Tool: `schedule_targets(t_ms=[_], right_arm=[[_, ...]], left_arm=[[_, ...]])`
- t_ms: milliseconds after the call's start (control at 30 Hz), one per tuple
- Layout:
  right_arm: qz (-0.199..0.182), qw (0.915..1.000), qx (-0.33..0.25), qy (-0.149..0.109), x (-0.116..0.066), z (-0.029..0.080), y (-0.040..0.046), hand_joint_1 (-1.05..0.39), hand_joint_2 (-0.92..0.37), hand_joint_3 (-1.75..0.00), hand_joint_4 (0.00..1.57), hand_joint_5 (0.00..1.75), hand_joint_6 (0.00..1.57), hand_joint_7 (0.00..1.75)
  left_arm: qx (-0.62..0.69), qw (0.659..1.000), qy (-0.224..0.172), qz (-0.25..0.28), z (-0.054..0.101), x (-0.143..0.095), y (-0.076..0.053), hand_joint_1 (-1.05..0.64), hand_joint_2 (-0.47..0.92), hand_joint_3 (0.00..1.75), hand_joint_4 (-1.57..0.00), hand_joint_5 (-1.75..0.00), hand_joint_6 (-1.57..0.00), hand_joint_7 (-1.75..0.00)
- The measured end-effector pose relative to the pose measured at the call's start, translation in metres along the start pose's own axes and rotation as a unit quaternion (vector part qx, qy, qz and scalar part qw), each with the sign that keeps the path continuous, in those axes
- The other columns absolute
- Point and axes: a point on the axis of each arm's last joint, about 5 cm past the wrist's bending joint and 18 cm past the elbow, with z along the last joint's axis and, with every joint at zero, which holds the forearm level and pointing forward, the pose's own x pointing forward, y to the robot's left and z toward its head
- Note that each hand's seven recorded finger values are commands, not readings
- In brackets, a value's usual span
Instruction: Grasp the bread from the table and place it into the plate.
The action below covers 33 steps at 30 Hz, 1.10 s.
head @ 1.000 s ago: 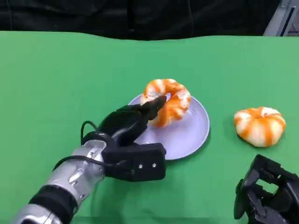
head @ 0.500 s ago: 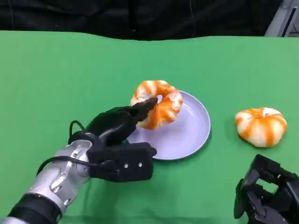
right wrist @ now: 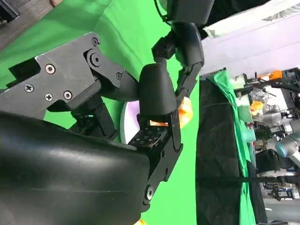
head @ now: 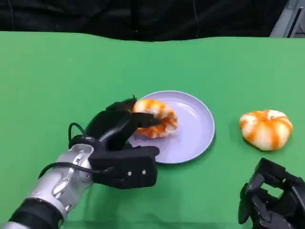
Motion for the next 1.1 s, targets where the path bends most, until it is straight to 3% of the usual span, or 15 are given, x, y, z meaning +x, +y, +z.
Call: schedule_targets(t_ms=[433, 667, 1100], right_arm=[[0.002, 1.0, 0.001, 0.001, 0.0, 0.0, 0.0007, -0.16, -0.59, -1.11, 0.9, 1.75, 0.78, 1.61], [0.002, 1.0, 0.001, 0.0, 0.0, 0.0, 0.0009, -0.14, -0.6, -1.12, 0.91, 1.75, 0.78, 1.61], [0.001, 1.0, 0.001, 0.0, 0.0, 0.0, 0.0013, -0.14, -0.6, -1.11, 0.9, 1.75, 0.76, 1.63]], left_arm=[[0.016, 1.0, -0.013, 0.023, 0.003, 0.002, 0.002, -1.05, 0.92, 0.68, -0.23, -0.05, -1.14, -0.05], [-0.012, 0.998, -0.035, 0.053, 0.011, 0.004, 0.01, -1.05, 0.92, 0.67, -0.09, 0.0, -1.03, 0.0], [-0.018, 0.994, -0.073, 0.084, 0.018, 0.006, 0.014, -1.01, 0.92, 0.67, -0.04, 0.0, -0.84, 0.0]])
